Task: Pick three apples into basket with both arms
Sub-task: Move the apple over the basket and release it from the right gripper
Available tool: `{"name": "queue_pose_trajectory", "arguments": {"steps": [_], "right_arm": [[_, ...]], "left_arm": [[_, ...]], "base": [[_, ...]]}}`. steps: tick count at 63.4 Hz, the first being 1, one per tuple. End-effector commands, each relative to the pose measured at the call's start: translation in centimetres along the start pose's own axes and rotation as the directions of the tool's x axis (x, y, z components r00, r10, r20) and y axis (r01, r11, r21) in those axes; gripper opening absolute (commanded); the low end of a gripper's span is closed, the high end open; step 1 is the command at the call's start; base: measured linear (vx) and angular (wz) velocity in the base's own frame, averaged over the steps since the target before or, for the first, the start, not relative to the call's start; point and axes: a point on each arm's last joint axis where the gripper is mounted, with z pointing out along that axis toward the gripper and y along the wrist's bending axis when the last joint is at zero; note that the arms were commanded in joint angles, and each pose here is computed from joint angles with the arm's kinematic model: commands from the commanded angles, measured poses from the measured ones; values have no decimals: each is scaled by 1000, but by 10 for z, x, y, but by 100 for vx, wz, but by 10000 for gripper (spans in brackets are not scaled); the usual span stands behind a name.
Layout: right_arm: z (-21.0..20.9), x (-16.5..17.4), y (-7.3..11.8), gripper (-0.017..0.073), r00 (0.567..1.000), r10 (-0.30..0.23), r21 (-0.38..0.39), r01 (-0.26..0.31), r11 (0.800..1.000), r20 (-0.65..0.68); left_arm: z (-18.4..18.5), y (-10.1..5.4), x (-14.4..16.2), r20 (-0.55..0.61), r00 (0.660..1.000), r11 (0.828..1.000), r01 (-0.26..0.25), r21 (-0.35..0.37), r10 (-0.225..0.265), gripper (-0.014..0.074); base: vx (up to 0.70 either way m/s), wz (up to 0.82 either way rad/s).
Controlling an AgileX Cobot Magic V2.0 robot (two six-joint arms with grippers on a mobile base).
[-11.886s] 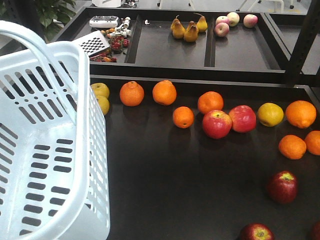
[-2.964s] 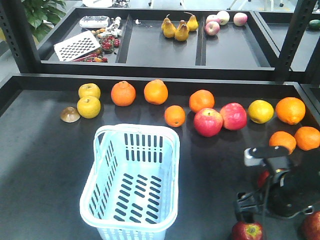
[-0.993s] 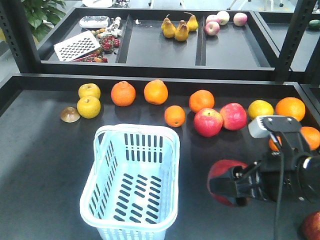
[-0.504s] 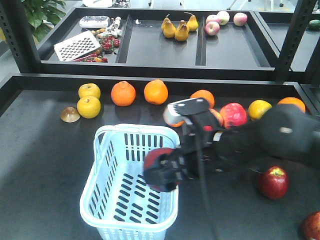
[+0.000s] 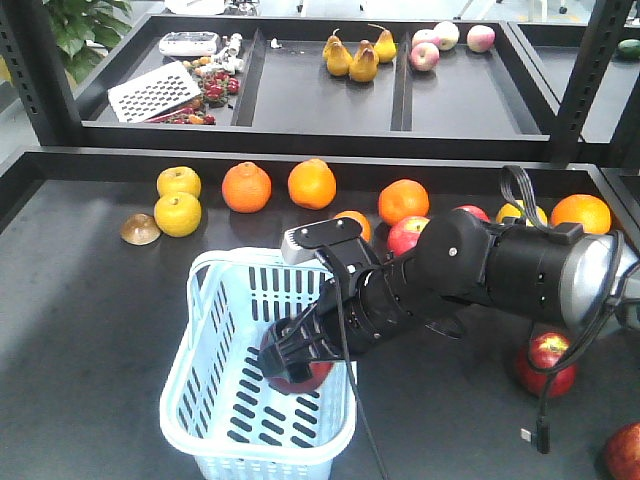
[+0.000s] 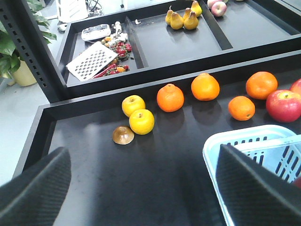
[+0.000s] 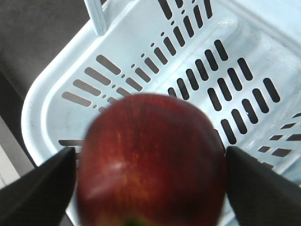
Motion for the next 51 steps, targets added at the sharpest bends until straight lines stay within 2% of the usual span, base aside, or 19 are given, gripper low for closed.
{"name": "queue_pose_trajectory", "arguments": {"steps": [1,13,17,21,29,39,51], "right_arm": [[-20,-18,7,688,993,-12,5,12,1000,115],[-23,-15,7,691,996,8,-8,-8,1000,84],[-29,-12,8,688,999,-4,7,4,1000,48],[-38,-8,6,687,1000,-21,51,20,999,16],[-63,-2,-10,685,999,28,169,-21,985,-36],[-93,8,-58,678,987,152,350,-122,929,-60],[-119,23,-116,669,957,289,469,-249,847,-13]], "left_arm": [[-7,2,-12,88,996,1000,12,5,-12,588],[-7,2,-12,88,996,1000,12,5,-12,588],[-7,2,-12,88,996,1000,12,5,-12,588],[-7,2,-12,88,996,1000,12,5,-12,588],[-7,2,-12,88,996,1000,12,5,-12,588],[-7,2,-12,88,996,1000,12,5,-12,588],[-7,2,-12,88,996,1000,12,5,-12,588]], "base": [[0,0],[0,0],[0,0],[0,0],[0,0],[0,0],[0,0]]}}
